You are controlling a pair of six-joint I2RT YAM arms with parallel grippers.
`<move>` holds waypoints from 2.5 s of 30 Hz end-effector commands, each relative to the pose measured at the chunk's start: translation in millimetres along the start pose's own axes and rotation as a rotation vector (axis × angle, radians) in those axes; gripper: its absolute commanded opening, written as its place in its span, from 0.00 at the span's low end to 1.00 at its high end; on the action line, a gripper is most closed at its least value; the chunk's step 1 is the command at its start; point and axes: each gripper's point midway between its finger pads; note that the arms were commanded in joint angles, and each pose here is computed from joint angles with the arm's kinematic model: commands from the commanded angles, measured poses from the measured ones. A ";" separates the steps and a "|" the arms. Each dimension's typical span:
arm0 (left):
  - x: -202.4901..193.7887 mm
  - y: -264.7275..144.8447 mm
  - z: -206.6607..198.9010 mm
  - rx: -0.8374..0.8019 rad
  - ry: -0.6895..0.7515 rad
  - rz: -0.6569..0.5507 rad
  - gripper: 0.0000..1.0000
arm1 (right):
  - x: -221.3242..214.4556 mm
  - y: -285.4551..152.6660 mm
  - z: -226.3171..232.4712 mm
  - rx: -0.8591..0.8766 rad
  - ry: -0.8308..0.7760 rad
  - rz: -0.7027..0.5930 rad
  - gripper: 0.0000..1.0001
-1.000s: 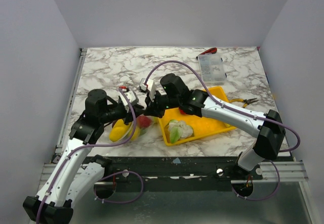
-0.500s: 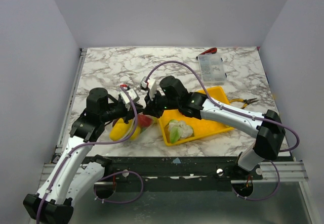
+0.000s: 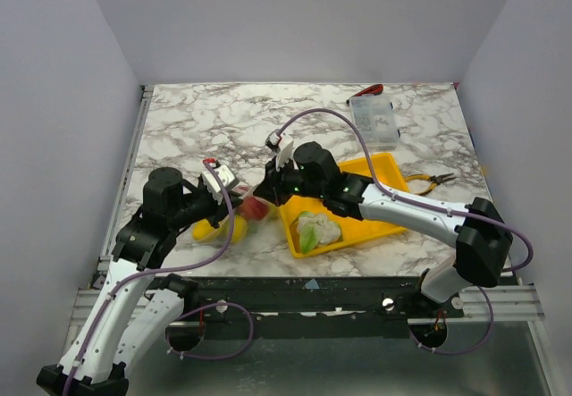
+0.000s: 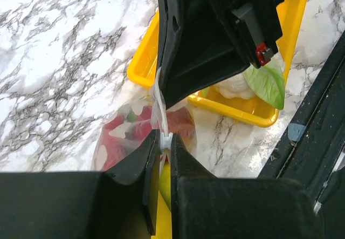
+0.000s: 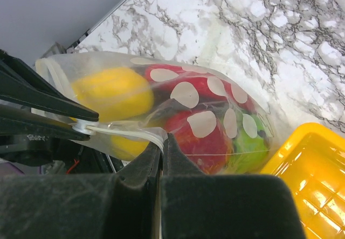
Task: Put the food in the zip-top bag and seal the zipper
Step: Zip the zipper food storage bag at the center of the board, then place the zipper food storage bag at the center of the board.
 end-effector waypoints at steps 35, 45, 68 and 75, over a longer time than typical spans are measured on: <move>-22.6 -100.1 42.3 0.517 0.009 0.162 0.00 | 50.3 -10.4 -136.3 -0.272 0.151 -0.194 0.00; -18.4 -110.3 63.0 0.665 -0.030 0.131 0.63 | 36.2 17.3 -126.9 -0.186 0.174 -0.127 0.00; 99.2 -113.9 16.9 0.420 -0.203 -0.341 0.99 | 38.1 56.4 -179.4 -0.425 0.234 0.000 0.47; 106.7 -125.5 17.4 0.449 -0.180 -0.376 0.99 | 81.1 3.4 -161.0 -0.458 0.152 -0.083 0.55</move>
Point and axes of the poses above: each gripper's point midway between its finger pads, its own y axis out along the fingers, its own z axis along the line the jaws close on, x = y × z
